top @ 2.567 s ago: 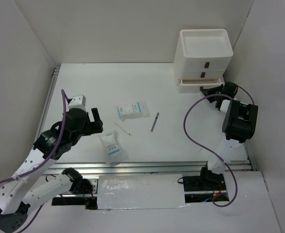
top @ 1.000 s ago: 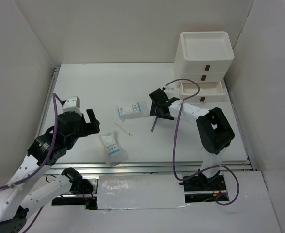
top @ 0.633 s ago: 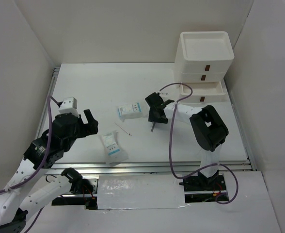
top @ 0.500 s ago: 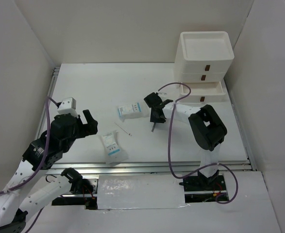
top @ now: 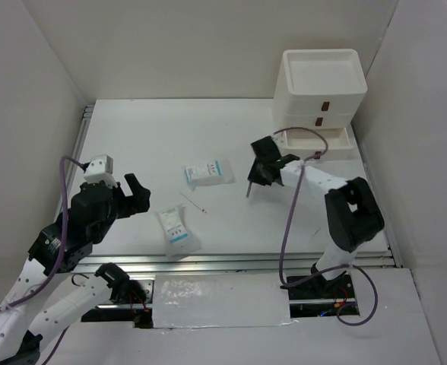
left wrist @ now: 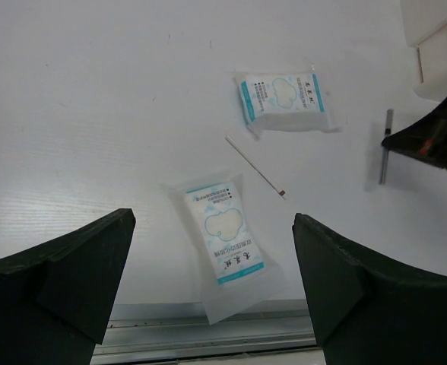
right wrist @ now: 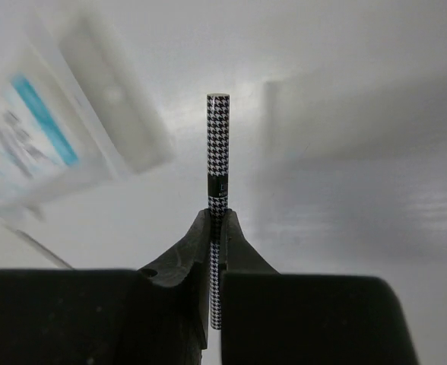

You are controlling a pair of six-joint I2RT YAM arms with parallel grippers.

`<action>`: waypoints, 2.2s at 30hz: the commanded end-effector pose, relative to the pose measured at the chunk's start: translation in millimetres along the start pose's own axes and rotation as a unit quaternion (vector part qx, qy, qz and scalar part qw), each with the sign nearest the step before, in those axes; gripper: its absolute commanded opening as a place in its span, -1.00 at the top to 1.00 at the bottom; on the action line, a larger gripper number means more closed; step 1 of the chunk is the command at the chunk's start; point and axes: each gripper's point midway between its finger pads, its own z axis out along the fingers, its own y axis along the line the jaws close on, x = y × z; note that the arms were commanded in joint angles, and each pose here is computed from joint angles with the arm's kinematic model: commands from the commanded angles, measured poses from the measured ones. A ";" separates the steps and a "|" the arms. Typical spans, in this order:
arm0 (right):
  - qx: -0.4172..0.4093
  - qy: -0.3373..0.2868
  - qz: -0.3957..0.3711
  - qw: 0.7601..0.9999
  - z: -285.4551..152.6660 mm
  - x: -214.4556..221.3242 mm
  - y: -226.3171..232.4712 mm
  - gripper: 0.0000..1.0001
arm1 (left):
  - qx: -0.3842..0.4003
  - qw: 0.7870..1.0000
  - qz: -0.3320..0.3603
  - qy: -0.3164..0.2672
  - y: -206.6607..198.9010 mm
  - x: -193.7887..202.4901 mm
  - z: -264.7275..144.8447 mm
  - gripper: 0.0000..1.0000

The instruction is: Organize the makeup

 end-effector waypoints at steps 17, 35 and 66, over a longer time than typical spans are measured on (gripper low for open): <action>-0.095 -0.288 0.563 0.769 -60.0 -291.4 -142.0 1.00 | -0.001 1.000 0.002 0.005 -2.4 2.5 6.5 -0.99; -0.152 -0.240 0.438 0.853 -54.2 -300.5 -129.5 -0.43 | -0.022 1.000 0.009 0.018 0.6 6.7 14.3 -0.99; -0.122 0.090 -0.407 0.901 2.5 84.0 159.5 -0.21 | -0.067 0.997 0.005 0.025 11.7 7.9 20.9 -0.99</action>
